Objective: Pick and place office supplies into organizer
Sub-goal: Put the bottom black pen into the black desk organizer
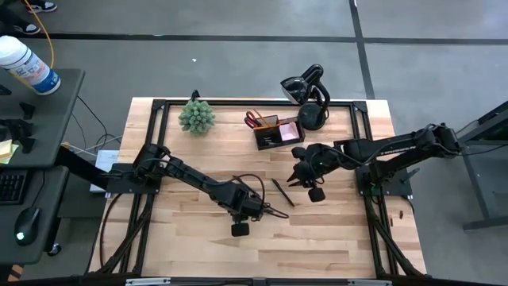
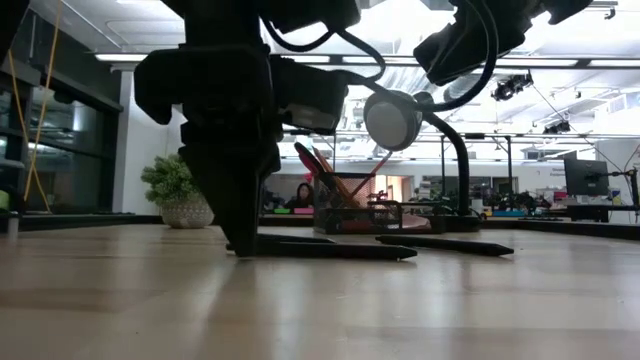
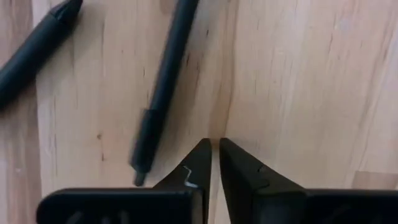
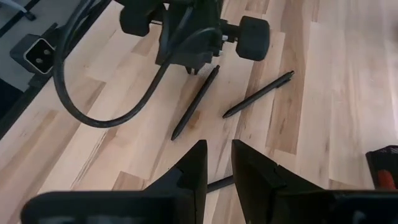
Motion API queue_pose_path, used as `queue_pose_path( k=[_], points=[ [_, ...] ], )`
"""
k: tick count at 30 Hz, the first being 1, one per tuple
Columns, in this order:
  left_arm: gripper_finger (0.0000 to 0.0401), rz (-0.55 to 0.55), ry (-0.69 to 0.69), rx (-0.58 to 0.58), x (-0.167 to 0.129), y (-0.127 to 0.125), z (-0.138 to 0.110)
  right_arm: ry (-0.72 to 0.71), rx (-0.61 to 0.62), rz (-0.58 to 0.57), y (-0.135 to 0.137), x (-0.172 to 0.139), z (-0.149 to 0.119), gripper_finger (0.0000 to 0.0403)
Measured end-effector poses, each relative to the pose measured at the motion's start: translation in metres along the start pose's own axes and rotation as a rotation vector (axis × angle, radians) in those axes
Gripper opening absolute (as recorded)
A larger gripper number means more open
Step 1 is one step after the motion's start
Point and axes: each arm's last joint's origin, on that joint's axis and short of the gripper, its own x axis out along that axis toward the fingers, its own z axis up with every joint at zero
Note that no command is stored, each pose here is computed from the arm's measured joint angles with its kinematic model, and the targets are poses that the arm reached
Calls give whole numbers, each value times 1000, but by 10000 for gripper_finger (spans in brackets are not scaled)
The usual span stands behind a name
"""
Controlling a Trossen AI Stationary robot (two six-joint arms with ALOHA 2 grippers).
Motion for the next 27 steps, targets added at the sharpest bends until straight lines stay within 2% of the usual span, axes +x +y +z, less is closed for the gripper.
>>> queue_pose_path(
  k=[6,15,23,27],
  points=[
    [12,9,3,-14,-7,0,1,1,-1,-10,0,0,0,67],
    [12,192,-20,29,-27,7,11,-3,-2,-13,-1,0,0,67],
    [12,201,-6,98,-27,26,18,-4,1,-13,-1,0,0,67],
    [19,156,10,143,-26,33,21,-11,2,-14,-1,0,1,67]
  ],
)
